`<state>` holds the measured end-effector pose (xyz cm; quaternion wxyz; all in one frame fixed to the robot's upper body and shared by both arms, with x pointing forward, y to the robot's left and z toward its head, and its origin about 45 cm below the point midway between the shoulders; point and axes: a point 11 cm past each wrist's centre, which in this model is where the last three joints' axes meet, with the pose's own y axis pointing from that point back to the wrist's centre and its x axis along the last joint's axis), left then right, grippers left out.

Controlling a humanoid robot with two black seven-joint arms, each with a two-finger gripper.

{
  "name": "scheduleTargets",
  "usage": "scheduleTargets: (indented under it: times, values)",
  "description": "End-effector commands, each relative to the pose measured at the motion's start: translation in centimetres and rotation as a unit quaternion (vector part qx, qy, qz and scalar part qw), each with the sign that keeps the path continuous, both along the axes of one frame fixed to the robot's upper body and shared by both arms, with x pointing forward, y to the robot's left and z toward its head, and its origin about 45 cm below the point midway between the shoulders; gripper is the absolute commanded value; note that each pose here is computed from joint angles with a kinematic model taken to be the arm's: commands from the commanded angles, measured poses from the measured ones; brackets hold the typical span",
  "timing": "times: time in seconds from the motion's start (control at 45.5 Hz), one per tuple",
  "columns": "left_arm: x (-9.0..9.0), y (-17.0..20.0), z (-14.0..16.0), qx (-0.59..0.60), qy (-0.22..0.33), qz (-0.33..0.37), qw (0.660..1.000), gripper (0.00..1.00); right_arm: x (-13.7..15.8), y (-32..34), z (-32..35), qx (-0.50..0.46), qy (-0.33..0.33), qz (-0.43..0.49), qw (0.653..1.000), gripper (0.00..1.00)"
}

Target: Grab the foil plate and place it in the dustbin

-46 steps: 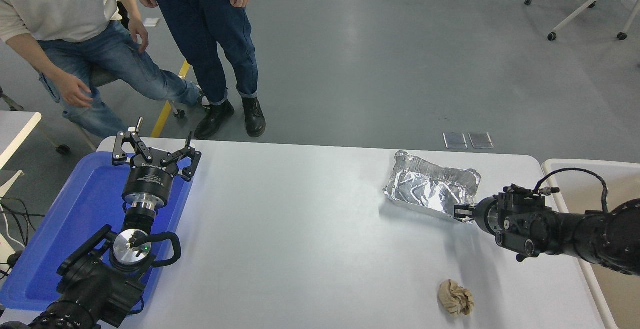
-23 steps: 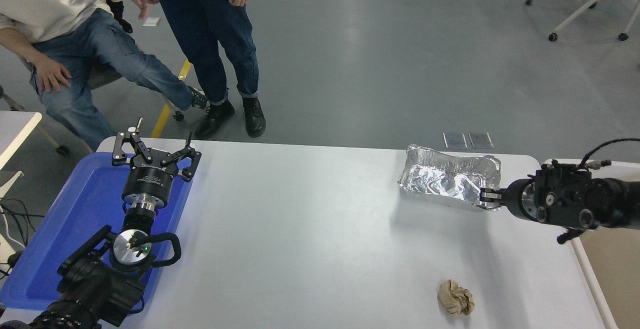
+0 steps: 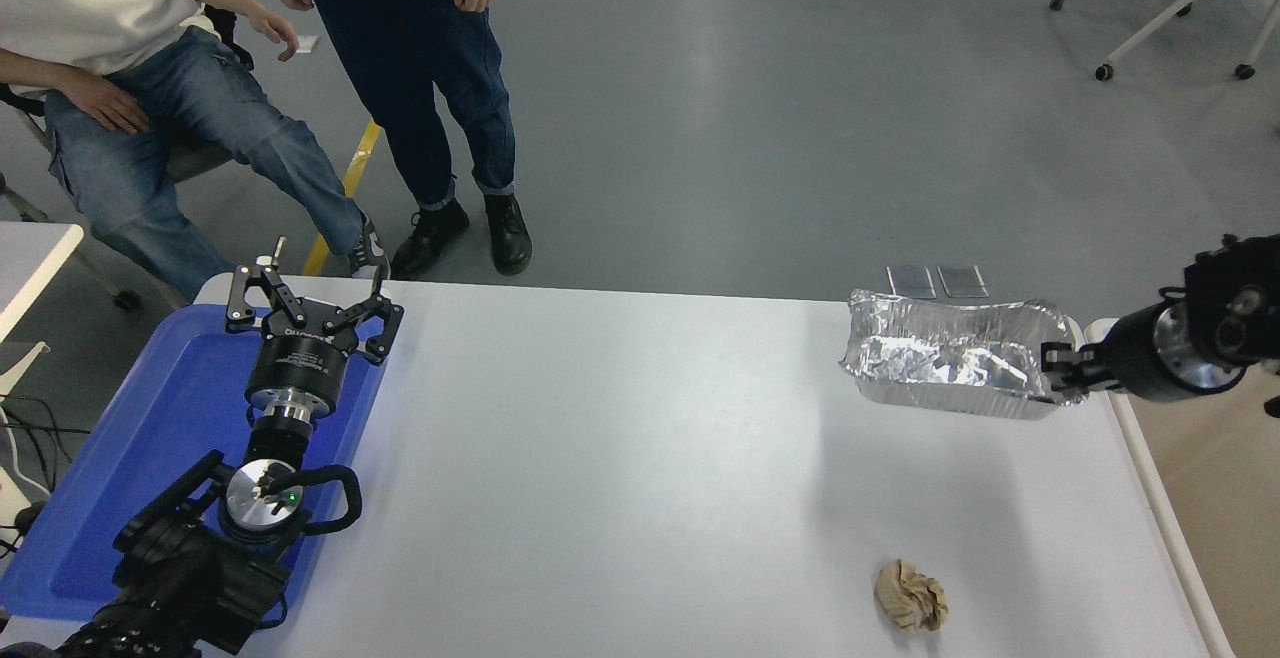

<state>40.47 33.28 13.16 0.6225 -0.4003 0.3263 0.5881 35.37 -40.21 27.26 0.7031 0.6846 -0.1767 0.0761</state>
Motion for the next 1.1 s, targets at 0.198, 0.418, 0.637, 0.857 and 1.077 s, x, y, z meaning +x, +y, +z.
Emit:
scheduleTargets:
  times: [0.198,0.418,0.637,0.857,1.077]
  values:
    - [0.0,0.0,0.0,0.000,0.000,0.000,1.000,1.00,-0.7,0.0,10.6,0.000,-0.002,0.004,1.000,0.00]
    - [0.0,0.0,0.0,0.000,0.000,0.000,1.000,1.00,-0.8,0.0,13.5,-0.007,-0.013,0.005,1.000,0.00]
    - [0.0,0.0,0.0,0.000,0.000,0.000,1.000,1.00,-1.2,-0.6,15.8,-0.004,-0.030,-0.011,0.999,0.00]
    - [-0.1,0.0,-0.1,0.000,0.001,0.000,1.000,1.00,-1.6,-2.1,15.7,-0.005,-0.034,-0.033,0.999,0.00]
    - [-0.1,0.0,-0.1,0.000,0.001,0.000,1.000,1.00,-3.3,-6.9,14.9,-0.009,-0.038,-0.096,0.995,0.00]
